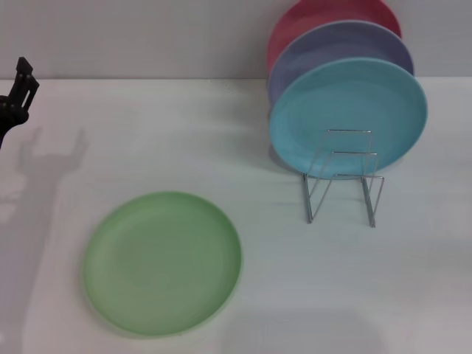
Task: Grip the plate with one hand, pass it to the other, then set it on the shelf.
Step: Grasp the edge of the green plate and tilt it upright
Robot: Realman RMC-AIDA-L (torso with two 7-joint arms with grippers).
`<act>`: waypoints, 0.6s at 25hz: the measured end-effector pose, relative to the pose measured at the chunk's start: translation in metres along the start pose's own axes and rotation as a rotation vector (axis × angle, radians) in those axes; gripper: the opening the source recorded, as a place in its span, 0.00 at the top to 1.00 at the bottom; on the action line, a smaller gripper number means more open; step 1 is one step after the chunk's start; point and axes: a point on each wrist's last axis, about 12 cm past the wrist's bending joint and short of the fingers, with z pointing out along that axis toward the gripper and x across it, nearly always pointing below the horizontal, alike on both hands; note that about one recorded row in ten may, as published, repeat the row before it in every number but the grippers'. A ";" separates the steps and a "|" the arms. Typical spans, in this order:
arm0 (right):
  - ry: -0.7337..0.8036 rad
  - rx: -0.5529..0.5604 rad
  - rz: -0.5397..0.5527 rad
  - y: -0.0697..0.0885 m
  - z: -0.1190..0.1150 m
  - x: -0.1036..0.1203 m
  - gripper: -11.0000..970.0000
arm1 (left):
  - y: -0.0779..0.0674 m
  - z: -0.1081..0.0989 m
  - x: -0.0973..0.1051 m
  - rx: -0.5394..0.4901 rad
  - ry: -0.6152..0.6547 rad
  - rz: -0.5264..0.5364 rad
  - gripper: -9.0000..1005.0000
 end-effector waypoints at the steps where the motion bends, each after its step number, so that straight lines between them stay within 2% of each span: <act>1: 0.001 0.001 -0.001 -0.001 -0.001 0.000 0.39 | 0.004 0.009 0.000 -0.001 0.056 -0.014 0.19; 9: 0.000 0.000 0.000 0.000 0.000 0.000 0.39 | 0.009 0.034 -0.013 0.043 0.191 -0.051 0.20; 12: 0.000 0.000 0.000 0.000 0.001 0.000 0.39 | 0.007 0.044 -0.027 0.062 0.257 -0.066 0.20; 13: 0.001 0.001 -0.001 0.000 0.001 0.000 0.39 | 0.004 0.051 -0.039 0.069 0.302 -0.062 0.20; 15: 0.003 0.003 -0.001 0.000 0.001 0.000 0.39 | 0.001 0.052 -0.045 0.070 0.322 -0.056 0.20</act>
